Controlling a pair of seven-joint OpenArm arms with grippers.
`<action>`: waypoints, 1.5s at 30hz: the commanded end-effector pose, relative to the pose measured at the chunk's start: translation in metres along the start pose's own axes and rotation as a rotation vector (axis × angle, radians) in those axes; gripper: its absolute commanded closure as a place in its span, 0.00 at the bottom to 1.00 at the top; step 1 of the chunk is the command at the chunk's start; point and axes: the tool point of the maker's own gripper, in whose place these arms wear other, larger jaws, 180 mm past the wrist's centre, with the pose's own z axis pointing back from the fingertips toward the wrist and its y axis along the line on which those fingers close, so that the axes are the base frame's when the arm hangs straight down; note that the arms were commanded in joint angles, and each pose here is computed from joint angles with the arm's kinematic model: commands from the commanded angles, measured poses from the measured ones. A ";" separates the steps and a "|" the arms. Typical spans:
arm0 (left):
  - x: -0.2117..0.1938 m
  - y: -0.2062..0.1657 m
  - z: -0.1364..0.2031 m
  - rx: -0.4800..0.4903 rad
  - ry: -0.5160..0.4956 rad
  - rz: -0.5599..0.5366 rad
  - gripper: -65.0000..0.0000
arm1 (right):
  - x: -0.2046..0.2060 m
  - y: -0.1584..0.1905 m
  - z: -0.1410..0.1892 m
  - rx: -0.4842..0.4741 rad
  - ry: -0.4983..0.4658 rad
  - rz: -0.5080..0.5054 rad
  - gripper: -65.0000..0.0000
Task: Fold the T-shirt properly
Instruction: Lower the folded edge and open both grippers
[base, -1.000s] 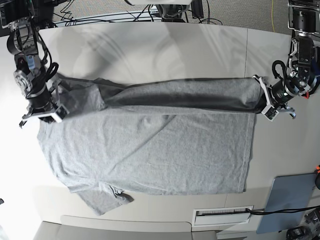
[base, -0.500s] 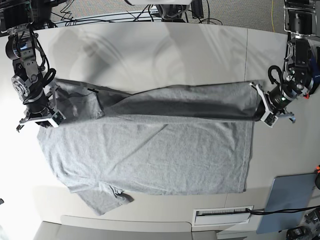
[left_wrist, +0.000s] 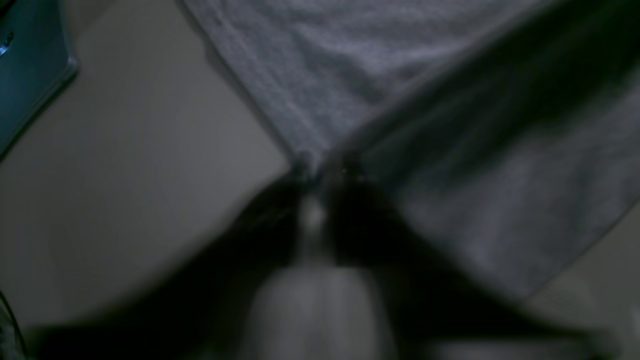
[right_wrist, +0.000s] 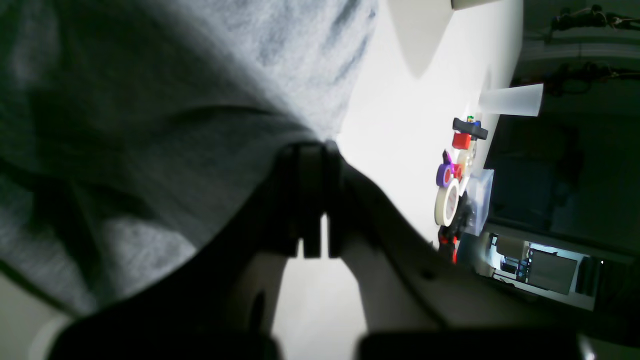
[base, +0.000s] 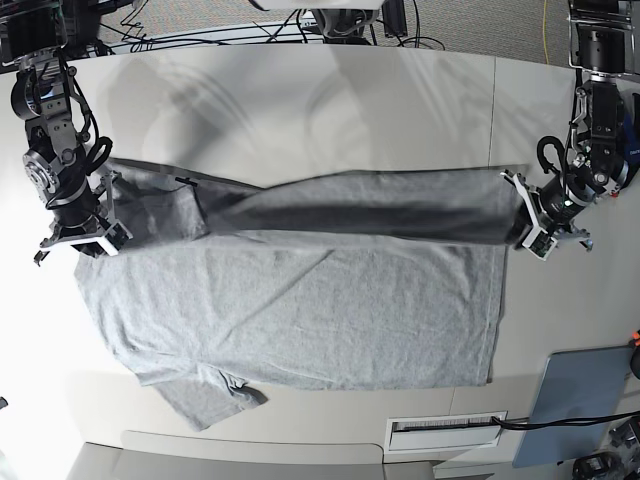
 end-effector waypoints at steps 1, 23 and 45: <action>0.014 0.015 0.004 0.031 -0.036 -0.014 0.60 | 0.004 -0.023 0.002 -0.059 -0.019 0.016 0.84; -0.007 0.003 -0.008 0.105 0.045 0.345 1.00 | -0.013 -0.014 0.004 -0.102 0.069 -0.328 1.00; -0.041 -0.100 -0.014 -0.079 0.096 0.500 1.00 | -0.056 0.099 0.002 0.125 0.236 -0.376 1.00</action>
